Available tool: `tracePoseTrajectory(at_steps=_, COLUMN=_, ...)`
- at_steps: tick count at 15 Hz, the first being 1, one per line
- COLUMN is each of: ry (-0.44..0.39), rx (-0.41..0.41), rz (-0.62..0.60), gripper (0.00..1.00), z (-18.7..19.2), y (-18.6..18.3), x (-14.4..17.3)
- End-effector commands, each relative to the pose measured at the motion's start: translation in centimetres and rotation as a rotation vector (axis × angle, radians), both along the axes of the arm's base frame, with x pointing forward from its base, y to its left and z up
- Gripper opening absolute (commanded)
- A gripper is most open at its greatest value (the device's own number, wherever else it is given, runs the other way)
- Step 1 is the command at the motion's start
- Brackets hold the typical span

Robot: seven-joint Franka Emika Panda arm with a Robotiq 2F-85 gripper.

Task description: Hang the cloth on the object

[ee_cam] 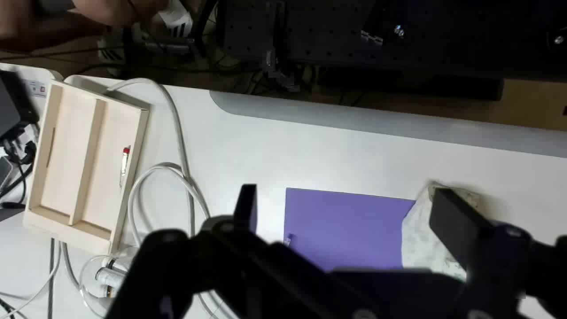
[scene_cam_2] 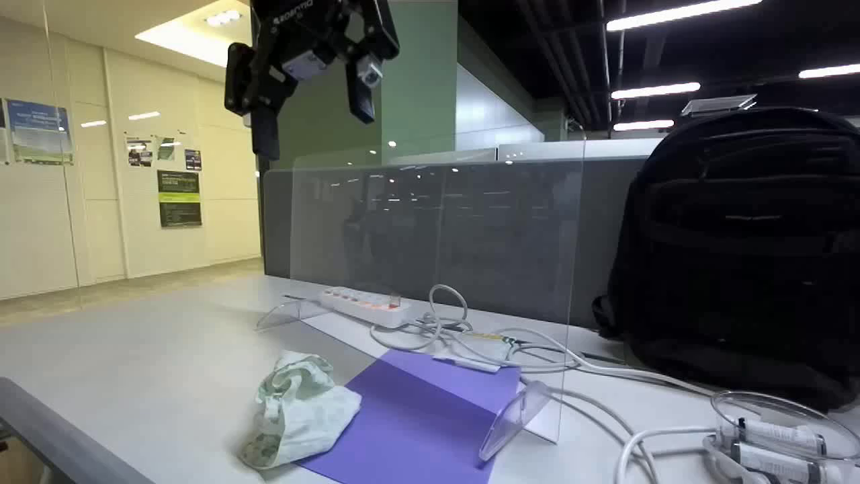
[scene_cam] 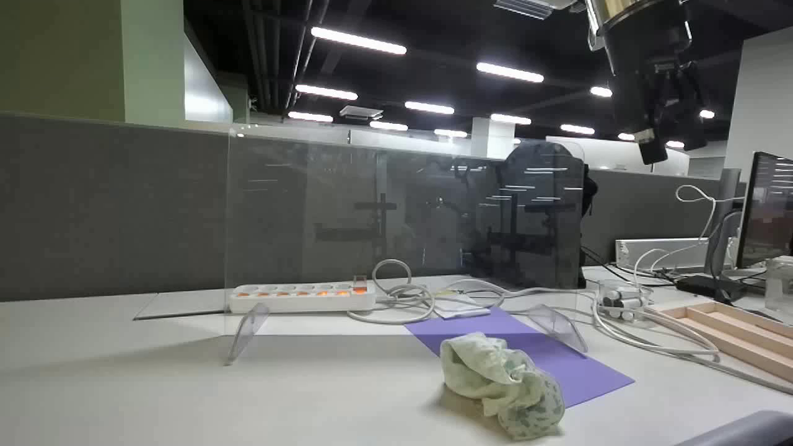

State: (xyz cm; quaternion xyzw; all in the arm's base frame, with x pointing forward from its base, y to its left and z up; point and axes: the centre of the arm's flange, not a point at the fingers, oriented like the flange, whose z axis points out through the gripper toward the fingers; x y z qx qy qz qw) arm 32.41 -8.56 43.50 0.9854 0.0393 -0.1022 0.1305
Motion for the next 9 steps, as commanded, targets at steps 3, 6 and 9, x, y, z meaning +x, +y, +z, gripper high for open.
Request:
tracePoseTrajectory(at_steps=3, ry=0.0, rx=0.0, rz=0.0, gripper=1.0, z=0.01, y=0.0, x=0.0)
tracePoseTrajectory(at_steps=6, ry=0.0, rx=0.0, rz=0.0, gripper=1.0, z=0.01, y=0.0, x=0.0)
tracePoseTrajectory(at_steps=9, ry=-0.063, rx=-0.056, rz=0.001, gripper=1.0, z=-0.54, y=0.7, x=0.44)
